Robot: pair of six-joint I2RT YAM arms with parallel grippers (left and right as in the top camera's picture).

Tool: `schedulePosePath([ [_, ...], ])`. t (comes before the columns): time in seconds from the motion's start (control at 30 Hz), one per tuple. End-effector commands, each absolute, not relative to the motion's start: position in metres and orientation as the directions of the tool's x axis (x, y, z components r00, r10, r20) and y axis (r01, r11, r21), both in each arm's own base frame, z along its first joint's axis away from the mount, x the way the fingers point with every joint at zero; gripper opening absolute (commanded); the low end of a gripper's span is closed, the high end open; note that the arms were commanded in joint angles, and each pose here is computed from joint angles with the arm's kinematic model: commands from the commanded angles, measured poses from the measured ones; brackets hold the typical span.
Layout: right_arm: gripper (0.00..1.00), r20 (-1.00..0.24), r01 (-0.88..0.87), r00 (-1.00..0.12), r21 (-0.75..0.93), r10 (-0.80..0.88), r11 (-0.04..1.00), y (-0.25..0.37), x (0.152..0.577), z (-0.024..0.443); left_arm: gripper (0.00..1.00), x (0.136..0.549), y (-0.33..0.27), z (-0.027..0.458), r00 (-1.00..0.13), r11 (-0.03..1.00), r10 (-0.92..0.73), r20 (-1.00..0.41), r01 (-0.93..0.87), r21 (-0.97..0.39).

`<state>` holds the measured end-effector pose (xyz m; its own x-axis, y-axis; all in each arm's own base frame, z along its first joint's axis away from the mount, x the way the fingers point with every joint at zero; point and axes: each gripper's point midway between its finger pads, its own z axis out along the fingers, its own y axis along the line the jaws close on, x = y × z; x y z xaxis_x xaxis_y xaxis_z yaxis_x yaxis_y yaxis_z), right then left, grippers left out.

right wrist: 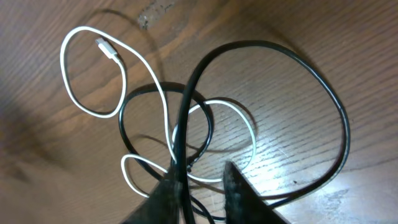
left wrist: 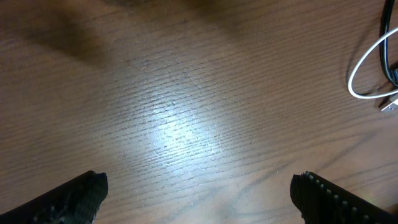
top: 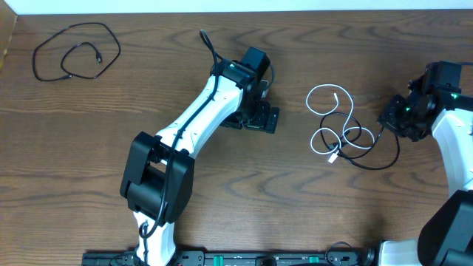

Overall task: Untangle cables
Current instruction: 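Reach the right gripper down and grasp the black cable near the white cable, then lift the black cable up-right with the right gripper, pulling it from the white cable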

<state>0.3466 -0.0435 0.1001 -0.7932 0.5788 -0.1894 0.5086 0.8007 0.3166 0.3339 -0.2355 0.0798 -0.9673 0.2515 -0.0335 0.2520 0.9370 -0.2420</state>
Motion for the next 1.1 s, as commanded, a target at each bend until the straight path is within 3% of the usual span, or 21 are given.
schedulePosePath([
  [0.0,0.16,-0.197,0.497,-0.796,0.33,0.573,0.803,-0.04,0.349,0.104,0.99,0.332,-0.234,0.076,-0.966,0.939,0.259,-0.024,0.258,-0.229],
  [0.13,0.01,-0.196,0.496,-0.796,0.331,0.573,0.803,-0.04,0.349,0.104,0.99,0.332,-0.234,0.076,-0.966,0.939,0.259,-0.025,0.258,-0.229],
  [0.4,0.01,-0.231,0.402,-0.799,0.483,0.556,0.778,-0.017,0.357,0.144,0.99,0.332,-0.234,0.076,-0.966,0.939,0.259,-0.025,0.258,-0.229],
  [0.6,0.01,-0.431,0.185,-0.753,0.588,0.498,0.787,0.002,0.361,0.235,0.99,0.332,-0.234,0.076,-0.966,0.939,0.259,-0.025,0.258,-0.229],
  [0.87,0.01,-0.743,-0.205,-0.53,0.581,0.409,0.788,0.034,0.333,0.368,0.99,0.334,-0.235,0.076,-0.968,0.94,0.25,-0.031,0.25,-0.233],
  [1.07,0.01,-0.904,-0.467,-0.281,0.422,0.322,0.777,0.059,0.287,0.452,0.99,0.337,-0.238,0.077,-0.981,0.951,0.191,-0.033,0.193,-0.242],
])
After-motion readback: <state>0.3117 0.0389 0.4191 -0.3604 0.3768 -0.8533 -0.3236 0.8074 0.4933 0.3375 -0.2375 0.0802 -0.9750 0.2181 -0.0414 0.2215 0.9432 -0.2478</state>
